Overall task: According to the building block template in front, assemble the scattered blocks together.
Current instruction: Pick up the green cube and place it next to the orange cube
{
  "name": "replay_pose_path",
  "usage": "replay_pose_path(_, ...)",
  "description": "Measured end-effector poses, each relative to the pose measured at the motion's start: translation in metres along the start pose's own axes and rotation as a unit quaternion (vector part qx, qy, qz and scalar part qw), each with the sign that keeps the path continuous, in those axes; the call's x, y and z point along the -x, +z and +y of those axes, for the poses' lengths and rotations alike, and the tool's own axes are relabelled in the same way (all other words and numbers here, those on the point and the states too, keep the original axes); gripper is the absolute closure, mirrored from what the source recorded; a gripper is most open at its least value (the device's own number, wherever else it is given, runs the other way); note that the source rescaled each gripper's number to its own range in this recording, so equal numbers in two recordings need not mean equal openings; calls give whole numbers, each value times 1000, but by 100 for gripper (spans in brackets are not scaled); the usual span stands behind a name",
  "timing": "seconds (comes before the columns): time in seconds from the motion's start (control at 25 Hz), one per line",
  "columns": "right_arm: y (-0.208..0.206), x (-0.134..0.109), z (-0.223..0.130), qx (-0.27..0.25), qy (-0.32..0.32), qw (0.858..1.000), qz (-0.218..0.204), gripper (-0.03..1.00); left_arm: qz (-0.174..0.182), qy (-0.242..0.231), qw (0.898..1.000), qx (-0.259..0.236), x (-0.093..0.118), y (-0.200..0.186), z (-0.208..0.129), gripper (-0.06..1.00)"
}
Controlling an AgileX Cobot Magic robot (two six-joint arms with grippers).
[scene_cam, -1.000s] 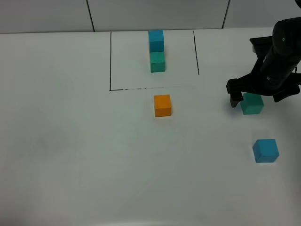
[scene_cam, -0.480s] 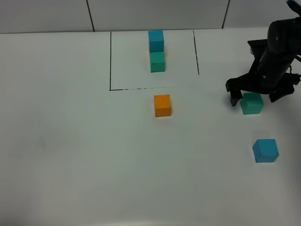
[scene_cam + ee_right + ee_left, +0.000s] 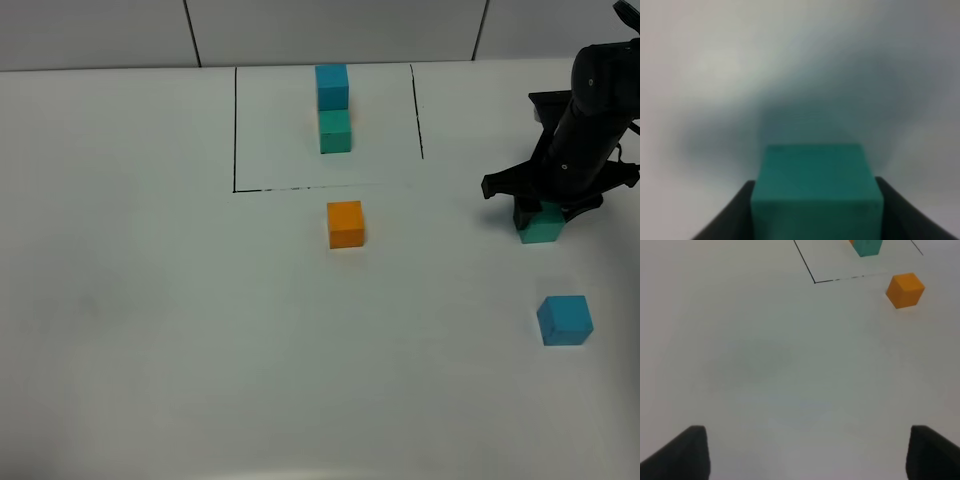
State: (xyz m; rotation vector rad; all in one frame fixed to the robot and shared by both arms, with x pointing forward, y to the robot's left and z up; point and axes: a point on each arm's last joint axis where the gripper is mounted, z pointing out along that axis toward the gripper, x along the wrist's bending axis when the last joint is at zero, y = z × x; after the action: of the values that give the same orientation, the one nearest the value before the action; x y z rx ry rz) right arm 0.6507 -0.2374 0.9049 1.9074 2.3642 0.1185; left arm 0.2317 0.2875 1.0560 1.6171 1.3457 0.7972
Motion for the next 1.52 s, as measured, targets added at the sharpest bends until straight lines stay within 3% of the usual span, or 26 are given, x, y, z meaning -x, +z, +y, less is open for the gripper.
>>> replay_pose_path(0.08, -4, -4, -1, -5, -30, 1000, -4, 96, 0, 0, 1000, 0, 0, 0, 0, 17)
replay_pose_path(0.16, -13, -15, -2, -10, -109, 994, -12, 96, 0, 0, 1000, 0, 0, 0, 0, 17)
replay_pose_path(0.24, -24, -36, -2, -18, -228, 973, -17, 96, 0, 0, 1000, 0, 0, 0, 0, 17)
replay_pose_path(0.32, -35, -59, -1, -26, -352, 935, -13, 96, 0, 0, 1000, 0, 0, 0, 0, 17)
replay_pose_path(0.4, -41, -83, -1, -25, -466, 884, -9, 96, 0, 0, 1000, 0, 0, 0, 0, 17)
replay_pose_path(0.56, -47, -122, 5, -17, -602, 798, -7, 96, 0, 0, 1000, 0, 0, 0, 0, 17)
replay_pose_path(0.68, -39, -144, 14, -20, -646, 763, -3, 96, 0, 0, 1000, 0, 0, 0, 0, 17)
replay_pose_path(0.88, -26, -164, 33, -21, -669, 743, 11, 96, 0, 0, 1000, 0, 0, 0, 0, 17)
replay_pose_path(1.52, -6, -171, 44, -7, -669, 743, 18, 96, 0, 0, 1000, 0, 0, 0, 0, 17)
